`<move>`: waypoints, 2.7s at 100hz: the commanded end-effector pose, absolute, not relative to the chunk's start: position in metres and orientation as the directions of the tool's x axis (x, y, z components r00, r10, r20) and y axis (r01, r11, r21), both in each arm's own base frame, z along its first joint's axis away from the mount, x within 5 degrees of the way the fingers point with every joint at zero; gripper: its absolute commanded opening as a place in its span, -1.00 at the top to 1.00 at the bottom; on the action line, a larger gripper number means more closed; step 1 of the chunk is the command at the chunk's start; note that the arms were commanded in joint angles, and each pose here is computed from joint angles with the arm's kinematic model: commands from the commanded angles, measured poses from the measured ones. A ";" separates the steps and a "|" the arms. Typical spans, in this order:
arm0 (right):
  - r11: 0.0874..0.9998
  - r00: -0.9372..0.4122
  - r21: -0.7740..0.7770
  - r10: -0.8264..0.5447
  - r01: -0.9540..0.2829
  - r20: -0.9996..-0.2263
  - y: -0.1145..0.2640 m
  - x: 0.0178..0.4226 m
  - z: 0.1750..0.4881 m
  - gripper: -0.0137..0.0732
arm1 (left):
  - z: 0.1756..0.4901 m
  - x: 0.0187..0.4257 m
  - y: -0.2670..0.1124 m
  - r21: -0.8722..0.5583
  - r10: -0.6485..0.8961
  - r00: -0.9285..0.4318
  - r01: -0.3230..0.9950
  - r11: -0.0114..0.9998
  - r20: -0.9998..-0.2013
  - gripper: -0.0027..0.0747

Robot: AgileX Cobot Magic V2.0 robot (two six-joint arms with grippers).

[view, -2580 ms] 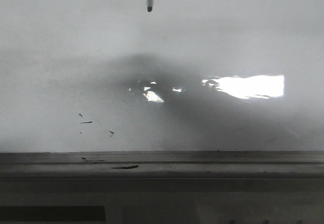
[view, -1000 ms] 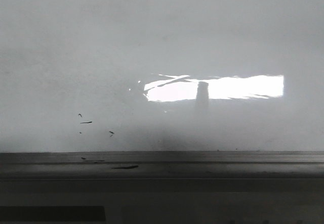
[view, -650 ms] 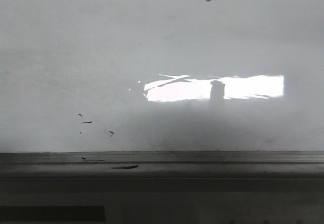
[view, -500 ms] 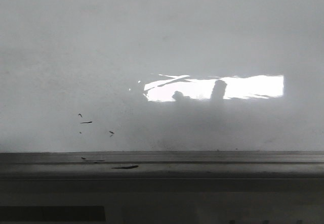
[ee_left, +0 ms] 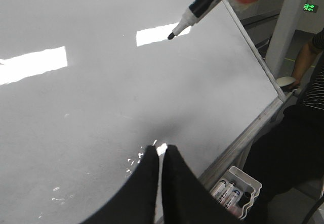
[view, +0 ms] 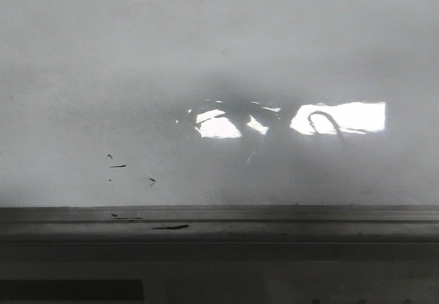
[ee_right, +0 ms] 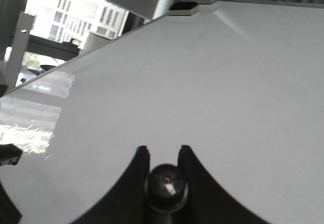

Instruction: Write number 7 on whiteboard

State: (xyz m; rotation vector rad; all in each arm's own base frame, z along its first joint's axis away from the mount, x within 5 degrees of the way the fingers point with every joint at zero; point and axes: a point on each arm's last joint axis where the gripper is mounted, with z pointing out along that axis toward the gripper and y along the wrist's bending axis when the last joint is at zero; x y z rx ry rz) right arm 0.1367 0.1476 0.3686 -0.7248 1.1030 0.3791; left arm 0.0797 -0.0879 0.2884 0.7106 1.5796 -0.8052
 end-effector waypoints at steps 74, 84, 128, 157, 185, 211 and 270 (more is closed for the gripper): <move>0.762 0.469 -0.382 -0.118 -0.522 -0.875 0.153 0.154 0.333 0.83 | 0.298 0.080 -0.088 -0.126 -0.023 -0.138 0.807 0.577 -0.990 0.98; 0.781 0.462 -0.369 -0.118 -0.504 -0.879 0.151 0.156 0.334 0.83 | 0.298 0.080 -0.088 -0.126 -0.023 -0.138 0.807 0.577 -0.990 0.98; 0.807 0.409 -0.351 -0.151 -0.475 -0.900 0.149 0.168 0.324 0.83 | 0.298 0.080 -0.088 -0.126 -0.023 -0.138 0.809 0.575 -0.990 0.98; 0.811 0.365 -0.342 -0.173 -0.474 -0.915 0.147 0.173 0.319 0.83 | 0.298 0.080 -0.088 -0.126 -0.023 -0.138 0.809 0.575 -0.990 0.98; 0.821 0.325 -0.330 -0.188 -0.466 -0.927 0.144 0.178 0.315 0.83 | 0.298 0.080 -0.088 -0.126 -0.023 -0.138 0.809 0.575 -0.990 0.98; 0.865 0.272 -0.356 -0.269 -0.354 -0.924 0.124 0.175 0.321 0.83 | 0.298 0.080 -0.088 -0.126 -0.023 -0.138 0.809 0.575 -0.990 0.98; 0.719 -0.055 -0.247 -0.368 -0.650 -0.928 0.133 0.155 0.283 0.83 | 0.298 0.080 -0.088 -0.126 -0.023 -0.138 0.808 0.576 -0.990 0.98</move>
